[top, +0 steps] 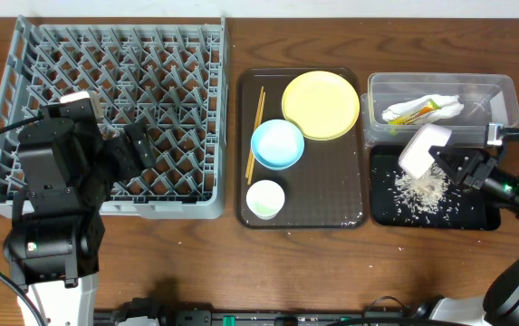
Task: Sort waste into correct bins and load items into the dishwasher
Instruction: 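Tip the pink bowl to dump the rice onto the black tray, then return the empty pink bowl to the brown tray, then grasp the white cup with the right gripper, then lift the white cup and pass it toward the left gripper over the rack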
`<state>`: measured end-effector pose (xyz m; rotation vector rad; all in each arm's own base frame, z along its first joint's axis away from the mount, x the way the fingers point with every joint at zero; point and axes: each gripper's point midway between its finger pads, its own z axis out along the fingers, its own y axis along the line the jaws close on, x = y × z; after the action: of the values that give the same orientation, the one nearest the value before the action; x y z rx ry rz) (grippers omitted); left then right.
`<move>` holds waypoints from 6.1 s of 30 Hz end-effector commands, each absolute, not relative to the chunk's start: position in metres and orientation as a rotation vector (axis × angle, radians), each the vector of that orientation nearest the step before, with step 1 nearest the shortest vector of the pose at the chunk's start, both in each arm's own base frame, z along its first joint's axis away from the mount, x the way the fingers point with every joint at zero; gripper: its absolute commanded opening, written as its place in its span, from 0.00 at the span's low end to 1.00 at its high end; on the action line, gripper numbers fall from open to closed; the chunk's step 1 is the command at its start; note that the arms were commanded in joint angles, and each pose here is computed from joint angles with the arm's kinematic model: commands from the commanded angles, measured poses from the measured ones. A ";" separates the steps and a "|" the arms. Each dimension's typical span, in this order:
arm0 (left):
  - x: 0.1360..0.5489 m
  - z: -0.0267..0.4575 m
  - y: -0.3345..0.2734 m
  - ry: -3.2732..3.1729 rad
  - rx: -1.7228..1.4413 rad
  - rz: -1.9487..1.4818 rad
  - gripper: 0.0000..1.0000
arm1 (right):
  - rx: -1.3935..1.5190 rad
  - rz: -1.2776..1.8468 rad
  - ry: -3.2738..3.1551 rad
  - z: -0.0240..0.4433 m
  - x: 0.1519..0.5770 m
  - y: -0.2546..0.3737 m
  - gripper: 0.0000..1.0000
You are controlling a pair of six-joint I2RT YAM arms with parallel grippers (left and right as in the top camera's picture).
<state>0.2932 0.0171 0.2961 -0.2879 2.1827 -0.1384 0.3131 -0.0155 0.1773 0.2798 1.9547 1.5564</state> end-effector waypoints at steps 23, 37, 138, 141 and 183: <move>0.294 0.305 0.016 2.163 -0.284 -0.154 0.90 | 0.719 1.700 1.750 0.201 0.295 -0.065 0.01; 0.294 0.305 0.016 2.163 -0.284 -0.154 0.90 | 0.642 1.670 1.766 0.203 0.298 -0.062 0.01; 0.294 0.305 0.016 2.163 -0.284 -0.154 0.90 | -0.541 0.435 3.058 0.057 0.265 0.266 0.40; 0.294 0.305 0.016 2.163 -0.284 -0.154 0.90 | -0.521 0.441 3.053 0.053 0.265 0.267 0.32; 0.300 0.248 -0.089 2.464 -0.782 -1.240 0.90 | -0.414 1.595 2.406 0.203 0.353 0.263 0.01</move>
<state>0.2989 -0.0806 0.2398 -0.6925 2.4757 -1.1133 0.3658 0.2442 0.1944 -0.3110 2.4604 1.3974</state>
